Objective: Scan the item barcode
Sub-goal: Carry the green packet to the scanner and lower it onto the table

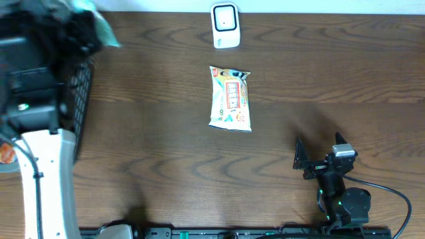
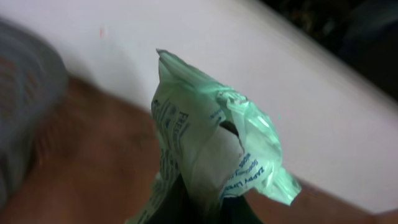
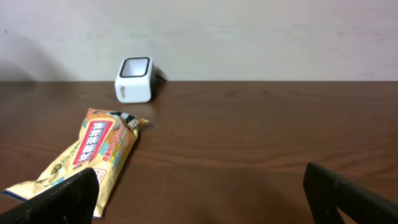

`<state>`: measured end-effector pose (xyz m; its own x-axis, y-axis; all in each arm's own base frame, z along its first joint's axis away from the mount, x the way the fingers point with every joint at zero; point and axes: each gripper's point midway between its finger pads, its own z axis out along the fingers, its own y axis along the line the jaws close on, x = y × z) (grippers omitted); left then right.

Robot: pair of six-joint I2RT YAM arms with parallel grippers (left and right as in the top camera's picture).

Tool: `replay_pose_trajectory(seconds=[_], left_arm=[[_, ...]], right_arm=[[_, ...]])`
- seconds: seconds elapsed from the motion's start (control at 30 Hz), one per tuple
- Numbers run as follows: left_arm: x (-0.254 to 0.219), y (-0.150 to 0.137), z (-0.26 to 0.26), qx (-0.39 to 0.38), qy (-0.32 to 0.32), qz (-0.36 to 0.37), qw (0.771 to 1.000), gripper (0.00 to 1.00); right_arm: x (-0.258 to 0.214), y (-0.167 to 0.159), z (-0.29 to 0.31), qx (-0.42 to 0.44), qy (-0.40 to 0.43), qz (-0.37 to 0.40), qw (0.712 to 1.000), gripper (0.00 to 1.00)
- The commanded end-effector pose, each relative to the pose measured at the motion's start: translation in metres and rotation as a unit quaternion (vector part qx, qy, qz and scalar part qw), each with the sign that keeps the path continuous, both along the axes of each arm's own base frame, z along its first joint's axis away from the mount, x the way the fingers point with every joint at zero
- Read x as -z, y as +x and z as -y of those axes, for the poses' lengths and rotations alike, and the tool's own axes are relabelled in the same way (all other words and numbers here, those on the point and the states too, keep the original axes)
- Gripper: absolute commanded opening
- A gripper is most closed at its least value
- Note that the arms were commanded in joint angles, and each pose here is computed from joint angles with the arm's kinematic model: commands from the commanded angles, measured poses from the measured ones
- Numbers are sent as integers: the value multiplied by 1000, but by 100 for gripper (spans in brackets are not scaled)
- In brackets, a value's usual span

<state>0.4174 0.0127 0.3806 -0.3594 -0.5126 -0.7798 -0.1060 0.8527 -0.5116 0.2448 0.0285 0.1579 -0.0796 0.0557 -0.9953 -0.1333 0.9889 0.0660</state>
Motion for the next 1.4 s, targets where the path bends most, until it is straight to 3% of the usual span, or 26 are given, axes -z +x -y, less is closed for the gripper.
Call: replay_pose_trajectory(seconds=[0.0, 0.37, 0.77, 1.13, 1.23, 1.37], left_arm=[[20, 4, 3, -52, 36, -40, 997, 7], [142, 18, 82, 26, 70, -219, 973, 7], [264, 27, 140, 66, 88, -344, 932, 8], [331, 29, 177, 81, 90, -383, 916, 9], [335, 27, 183, 87, 94, -385, 914, 38], [332, 29, 187, 91, 91, -378, 917, 62]], right_arm=[[0, 0, 1, 1, 1, 0, 1000, 99], [0, 0, 1, 1, 1, 0, 1000, 99], [0, 0, 1, 1, 1, 0, 1000, 99], [0, 0, 1, 1, 1, 0, 1000, 99], [0, 0, 1, 1, 1, 0, 1000, 99], [0, 0, 1, 1, 1, 0, 1000, 99]])
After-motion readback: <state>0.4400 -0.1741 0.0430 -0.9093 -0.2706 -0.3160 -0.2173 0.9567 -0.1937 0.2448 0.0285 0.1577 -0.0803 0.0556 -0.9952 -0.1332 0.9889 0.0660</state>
